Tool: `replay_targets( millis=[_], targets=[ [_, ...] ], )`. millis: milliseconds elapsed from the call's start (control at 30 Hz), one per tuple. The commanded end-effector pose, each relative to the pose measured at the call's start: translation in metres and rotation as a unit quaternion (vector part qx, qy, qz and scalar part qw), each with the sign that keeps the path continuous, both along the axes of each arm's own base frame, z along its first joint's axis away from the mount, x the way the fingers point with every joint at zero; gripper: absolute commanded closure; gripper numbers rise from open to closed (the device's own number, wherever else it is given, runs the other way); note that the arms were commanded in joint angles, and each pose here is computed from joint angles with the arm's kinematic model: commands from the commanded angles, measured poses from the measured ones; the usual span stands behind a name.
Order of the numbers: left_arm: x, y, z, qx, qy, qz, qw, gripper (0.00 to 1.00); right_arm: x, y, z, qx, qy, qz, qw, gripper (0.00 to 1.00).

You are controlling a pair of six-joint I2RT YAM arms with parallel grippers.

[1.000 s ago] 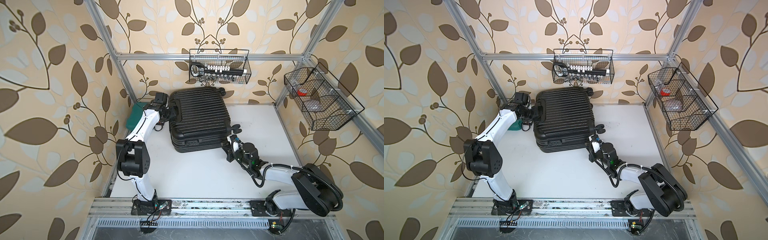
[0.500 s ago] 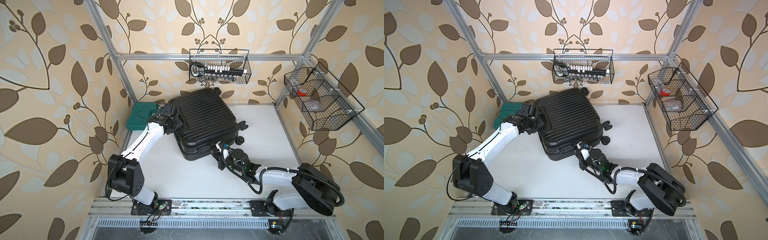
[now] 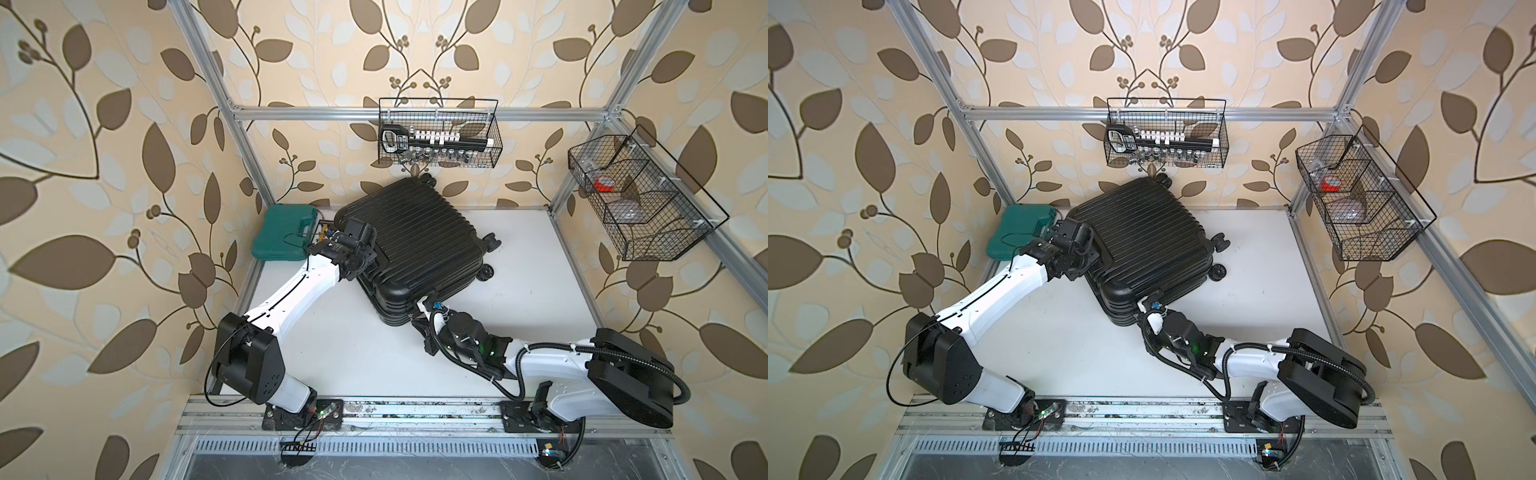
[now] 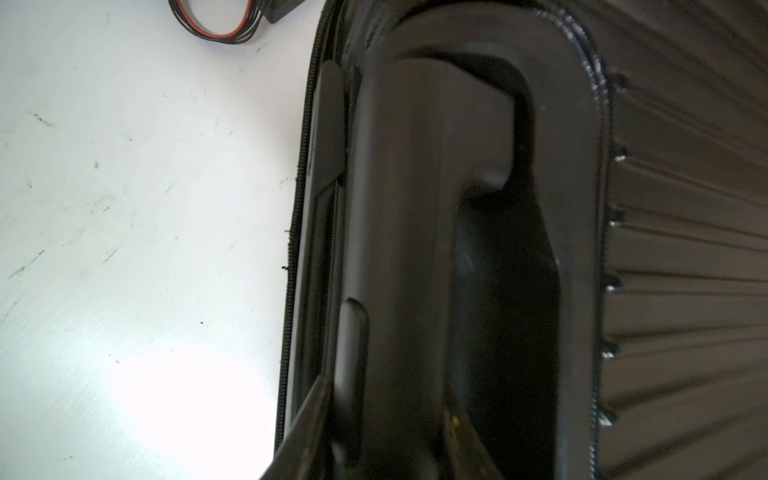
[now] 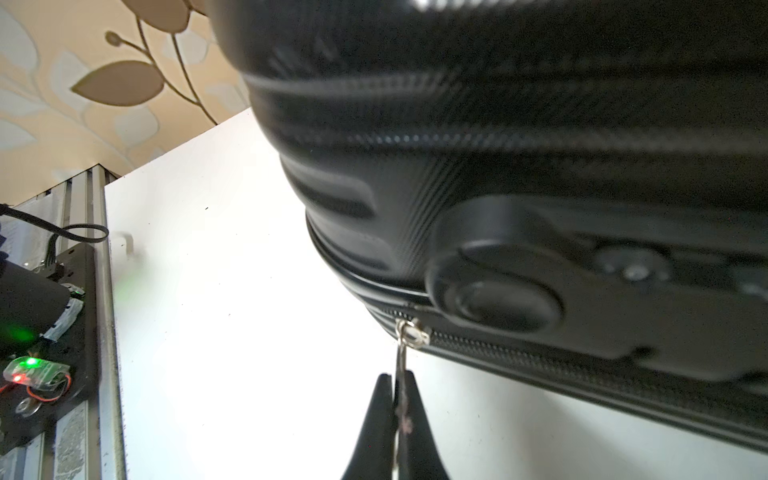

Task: Close the suitcase zippers
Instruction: Adjust the suitcase at the center of the board.

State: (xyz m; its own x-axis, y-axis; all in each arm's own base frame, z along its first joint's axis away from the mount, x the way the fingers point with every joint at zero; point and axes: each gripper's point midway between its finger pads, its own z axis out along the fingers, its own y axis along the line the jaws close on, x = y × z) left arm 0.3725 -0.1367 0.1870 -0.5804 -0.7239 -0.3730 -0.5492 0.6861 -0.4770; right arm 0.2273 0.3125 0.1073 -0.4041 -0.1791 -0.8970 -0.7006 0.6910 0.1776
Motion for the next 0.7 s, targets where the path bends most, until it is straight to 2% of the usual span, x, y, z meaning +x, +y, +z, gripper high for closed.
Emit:
replay_targets(
  millis=[0, 67, 100, 233, 333, 400, 467, 567, 667],
  targets=[
    [0.012, -0.063, 0.026, -0.182, -0.033, 0.010, 0.983, 0.77, -0.012, 0.027, 0.029, 0.048, -0.014, 0.044, 0.998, 1.00],
    [0.010, -0.067, 0.024, -0.181, -0.028, -0.003, 0.983, 0.72, -0.008, 0.022, 0.025, 0.036, -0.011, 0.026, 0.999, 1.00],
    [0.010, -0.068, 0.024, -0.177, -0.030, -0.015, 0.984, 0.66, -0.005, 0.017, 0.022, 0.028, -0.009, 0.012, 0.999, 1.00],
    [0.011, -0.067, 0.036, -0.128, -0.060, -0.076, 0.987, 0.31, -0.002, 0.000, 0.013, 0.013, -0.004, -0.022, 1.000, 1.00],
    [0.013, -0.065, 0.048, -0.066, -0.084, -0.137, 0.985, 0.20, -0.002, -0.011, 0.008, 0.010, 0.000, -0.038, 0.999, 1.00],
    [0.014, -0.063, 0.055, -0.015, -0.096, -0.182, 0.979, 0.17, -0.001, -0.018, 0.006, 0.012, 0.003, -0.049, 0.999, 1.00],
    [0.017, -0.062, 0.063, 0.036, -0.109, -0.233, 0.966, 0.16, 0.001, -0.024, 0.004, 0.014, 0.008, -0.058, 0.998, 1.00],
    [0.018, -0.066, 0.076, 0.116, -0.139, -0.333, 0.925, 0.16, 0.006, -0.036, 0.002, 0.014, 0.017, -0.078, 0.997, 1.00],
    [0.021, -0.064, 0.083, 0.203, -0.157, -0.416, 0.872, 0.12, 0.010, -0.051, 0.000, 0.013, 0.024, -0.096, 0.995, 1.00]
  ],
)
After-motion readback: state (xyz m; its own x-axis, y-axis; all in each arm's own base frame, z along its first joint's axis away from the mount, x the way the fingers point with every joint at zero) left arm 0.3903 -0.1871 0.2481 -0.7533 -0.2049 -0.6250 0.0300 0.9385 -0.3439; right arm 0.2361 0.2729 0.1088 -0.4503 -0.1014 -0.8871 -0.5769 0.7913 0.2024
